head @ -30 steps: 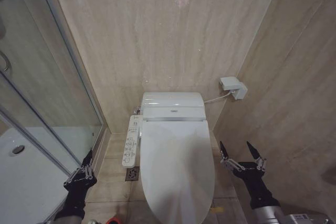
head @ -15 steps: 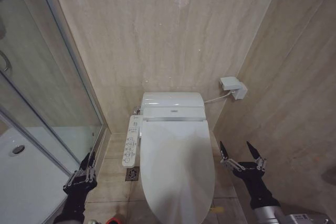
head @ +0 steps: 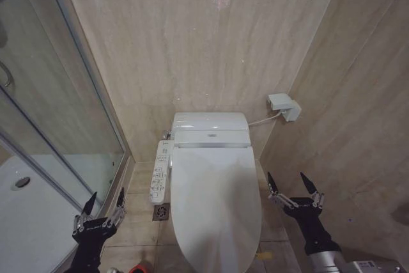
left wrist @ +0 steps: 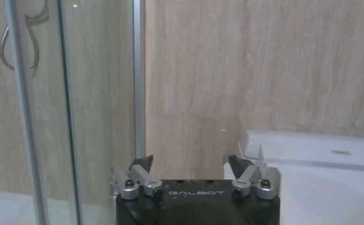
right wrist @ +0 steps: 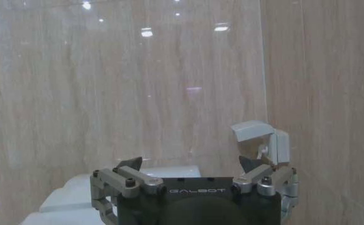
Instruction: Open the toilet lid, clean the toilet bowl with a toilet brush, close the toilet lid, and flush.
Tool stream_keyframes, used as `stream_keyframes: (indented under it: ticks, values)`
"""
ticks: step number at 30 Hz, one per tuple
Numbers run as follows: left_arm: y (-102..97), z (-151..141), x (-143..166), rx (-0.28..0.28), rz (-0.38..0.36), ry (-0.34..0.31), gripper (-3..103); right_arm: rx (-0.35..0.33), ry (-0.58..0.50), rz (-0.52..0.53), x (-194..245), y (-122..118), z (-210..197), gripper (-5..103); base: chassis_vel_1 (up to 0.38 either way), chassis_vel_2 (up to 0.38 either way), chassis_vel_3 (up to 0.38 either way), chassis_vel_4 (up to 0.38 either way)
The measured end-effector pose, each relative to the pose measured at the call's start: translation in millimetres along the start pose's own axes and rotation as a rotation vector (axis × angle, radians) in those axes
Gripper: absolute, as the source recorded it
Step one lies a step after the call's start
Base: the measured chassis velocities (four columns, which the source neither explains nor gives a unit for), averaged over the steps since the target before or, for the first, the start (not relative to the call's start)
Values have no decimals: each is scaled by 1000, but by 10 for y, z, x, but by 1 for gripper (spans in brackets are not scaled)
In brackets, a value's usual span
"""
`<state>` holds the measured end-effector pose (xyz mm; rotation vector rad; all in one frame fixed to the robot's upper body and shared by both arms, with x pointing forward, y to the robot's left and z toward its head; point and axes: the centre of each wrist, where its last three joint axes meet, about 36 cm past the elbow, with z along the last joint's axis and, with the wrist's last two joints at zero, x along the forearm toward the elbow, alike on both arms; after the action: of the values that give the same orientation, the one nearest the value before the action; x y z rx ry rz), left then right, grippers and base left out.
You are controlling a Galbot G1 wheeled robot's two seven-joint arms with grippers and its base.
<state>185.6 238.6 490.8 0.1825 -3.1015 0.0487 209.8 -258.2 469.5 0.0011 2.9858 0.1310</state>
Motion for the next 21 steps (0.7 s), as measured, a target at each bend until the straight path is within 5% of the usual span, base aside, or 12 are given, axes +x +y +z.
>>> stream_keyframes:
  ticks: [1, 7, 8, 14, 21]
  values:
    - [4, 5, 12, -7, 0, 5, 85, 0, 0, 0, 0, 0, 0, 100, 0, 0, 0, 0]
    - [-14, 29, 66, -24, 4, 20, 85, 0, 0, 0, 0, 0, 0, 100, 0, 0, 0, 0]
    - [-23, 36, 79, -30, 15, -3, 100, 0, 0, 0, 0, 0, 0, 100, 0, 0, 0, 0]
    - [9, 61, 66, -71, 105, -120, 100, 0, 0, 0, 0, 0, 0, 100, 0, 0, 0, 0]
    - [55, 39, 30, -86, 135, -160, 100, 0, 0, 0, 0, 0, 0, 100, 0, 0, 0, 0]
